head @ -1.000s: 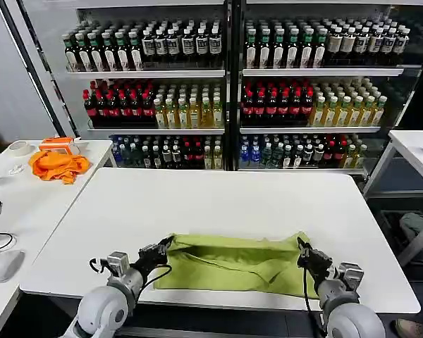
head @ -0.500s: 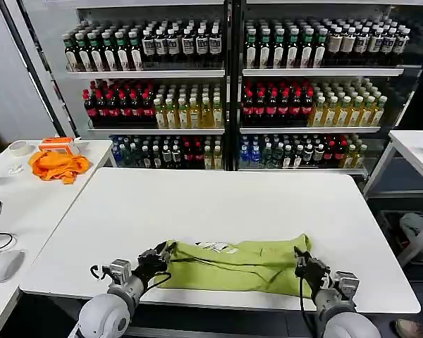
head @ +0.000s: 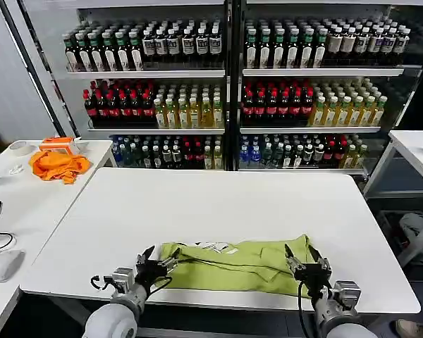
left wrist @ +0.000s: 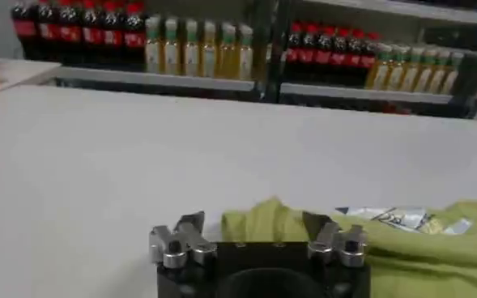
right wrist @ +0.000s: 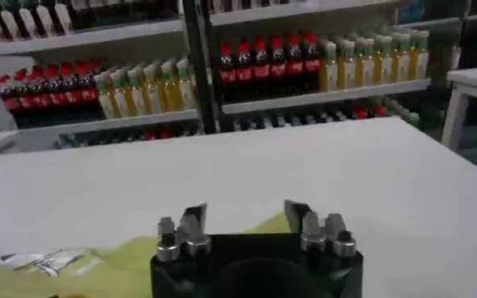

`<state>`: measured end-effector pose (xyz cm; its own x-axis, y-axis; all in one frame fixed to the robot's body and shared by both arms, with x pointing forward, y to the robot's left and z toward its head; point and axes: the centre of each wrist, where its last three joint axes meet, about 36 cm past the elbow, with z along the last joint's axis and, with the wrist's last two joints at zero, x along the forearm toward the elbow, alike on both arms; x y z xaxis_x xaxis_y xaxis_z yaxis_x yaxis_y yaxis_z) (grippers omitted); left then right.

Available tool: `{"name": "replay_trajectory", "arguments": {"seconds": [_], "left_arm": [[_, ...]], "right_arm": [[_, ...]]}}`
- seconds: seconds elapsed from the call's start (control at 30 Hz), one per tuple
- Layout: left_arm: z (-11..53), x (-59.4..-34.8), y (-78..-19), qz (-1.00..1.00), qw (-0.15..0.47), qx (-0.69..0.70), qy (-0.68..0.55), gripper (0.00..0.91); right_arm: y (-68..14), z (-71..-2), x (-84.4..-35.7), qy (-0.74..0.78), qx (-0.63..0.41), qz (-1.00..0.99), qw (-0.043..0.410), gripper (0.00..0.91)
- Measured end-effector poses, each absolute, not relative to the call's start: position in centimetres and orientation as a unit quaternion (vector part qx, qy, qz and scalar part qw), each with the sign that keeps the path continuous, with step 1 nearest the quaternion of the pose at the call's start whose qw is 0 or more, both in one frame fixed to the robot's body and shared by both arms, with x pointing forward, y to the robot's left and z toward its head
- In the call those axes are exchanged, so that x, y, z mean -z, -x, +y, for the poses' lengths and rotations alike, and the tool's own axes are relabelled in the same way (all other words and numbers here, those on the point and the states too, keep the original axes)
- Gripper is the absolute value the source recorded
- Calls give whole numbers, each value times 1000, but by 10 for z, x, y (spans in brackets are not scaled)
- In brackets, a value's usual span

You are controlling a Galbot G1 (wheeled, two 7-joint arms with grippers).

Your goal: Fold and organize the clothes.

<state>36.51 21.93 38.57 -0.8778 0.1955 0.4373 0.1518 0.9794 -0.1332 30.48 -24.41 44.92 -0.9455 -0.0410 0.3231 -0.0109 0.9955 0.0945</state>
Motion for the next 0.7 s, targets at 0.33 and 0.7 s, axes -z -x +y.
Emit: {"name": "replay_trajectory", "arguments": {"seconds": [0.33, 0.7], "left_arm": [[204, -372, -360, -964, 245, -77, 67, 20], [202, -370, -353, -959, 254, -109, 65, 20]], "right_arm": [[-298, -247, -451, -5, 43, -987, 153, 907], [-296, -244, -452, 0, 49, -988, 144, 907]]}}
